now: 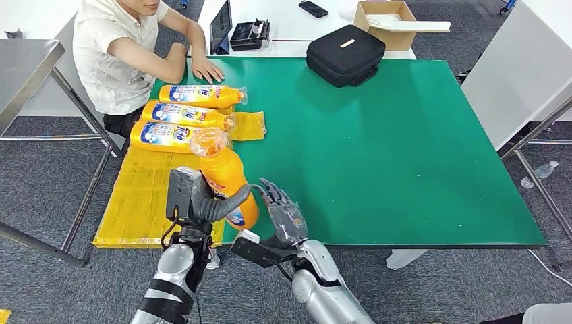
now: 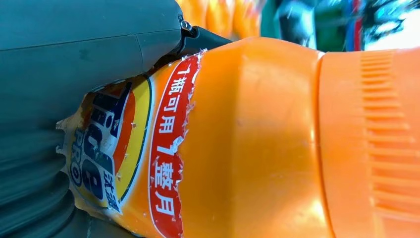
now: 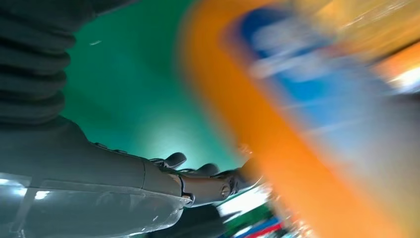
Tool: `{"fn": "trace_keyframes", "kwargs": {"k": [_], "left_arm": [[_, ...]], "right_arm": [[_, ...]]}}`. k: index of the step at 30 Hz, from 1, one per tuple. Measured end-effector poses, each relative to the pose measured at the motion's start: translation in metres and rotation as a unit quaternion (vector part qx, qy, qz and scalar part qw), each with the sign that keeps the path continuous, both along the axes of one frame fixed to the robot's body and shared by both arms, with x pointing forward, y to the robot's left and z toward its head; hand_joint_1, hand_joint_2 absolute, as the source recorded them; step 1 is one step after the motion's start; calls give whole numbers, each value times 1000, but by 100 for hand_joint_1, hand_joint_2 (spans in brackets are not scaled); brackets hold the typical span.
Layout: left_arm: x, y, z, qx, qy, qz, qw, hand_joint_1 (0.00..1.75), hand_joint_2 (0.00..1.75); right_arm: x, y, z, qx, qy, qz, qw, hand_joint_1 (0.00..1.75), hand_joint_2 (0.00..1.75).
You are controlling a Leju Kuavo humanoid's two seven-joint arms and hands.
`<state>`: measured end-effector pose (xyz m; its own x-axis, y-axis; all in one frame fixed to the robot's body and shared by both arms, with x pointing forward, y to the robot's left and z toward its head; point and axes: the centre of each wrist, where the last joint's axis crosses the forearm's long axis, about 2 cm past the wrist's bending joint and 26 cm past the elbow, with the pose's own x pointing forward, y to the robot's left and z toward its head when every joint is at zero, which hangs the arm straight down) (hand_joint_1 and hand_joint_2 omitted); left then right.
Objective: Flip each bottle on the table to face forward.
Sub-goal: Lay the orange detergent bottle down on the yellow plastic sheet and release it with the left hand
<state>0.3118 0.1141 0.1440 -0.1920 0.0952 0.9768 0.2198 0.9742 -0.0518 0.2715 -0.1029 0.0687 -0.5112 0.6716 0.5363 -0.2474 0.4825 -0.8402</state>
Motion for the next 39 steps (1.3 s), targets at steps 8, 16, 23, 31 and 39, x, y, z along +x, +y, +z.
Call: {"fn": "trace_keyframes", "kwargs": {"k": [8,16,23,31,39], "left_arm": [[15,27,32,252,-99,113,956,175,175],[30,38,50,427,-159,179,872,175,175],[38,39,37,494,-167,164,837,175,175],[45,37,3,596,-172,113,776,175,175],[52,53,-28,664,-149,73,729,161,175]], "right_arm": [[14,-46,-3,-16,-33,-117,992,0,0],[22,-61,-2,28,-31,-149,988,0,0],[24,-64,-2,44,-30,-155,986,0,0],[23,-67,-6,65,-28,-153,986,0,0],[22,-68,-5,98,-42,-149,983,0,0]]}}
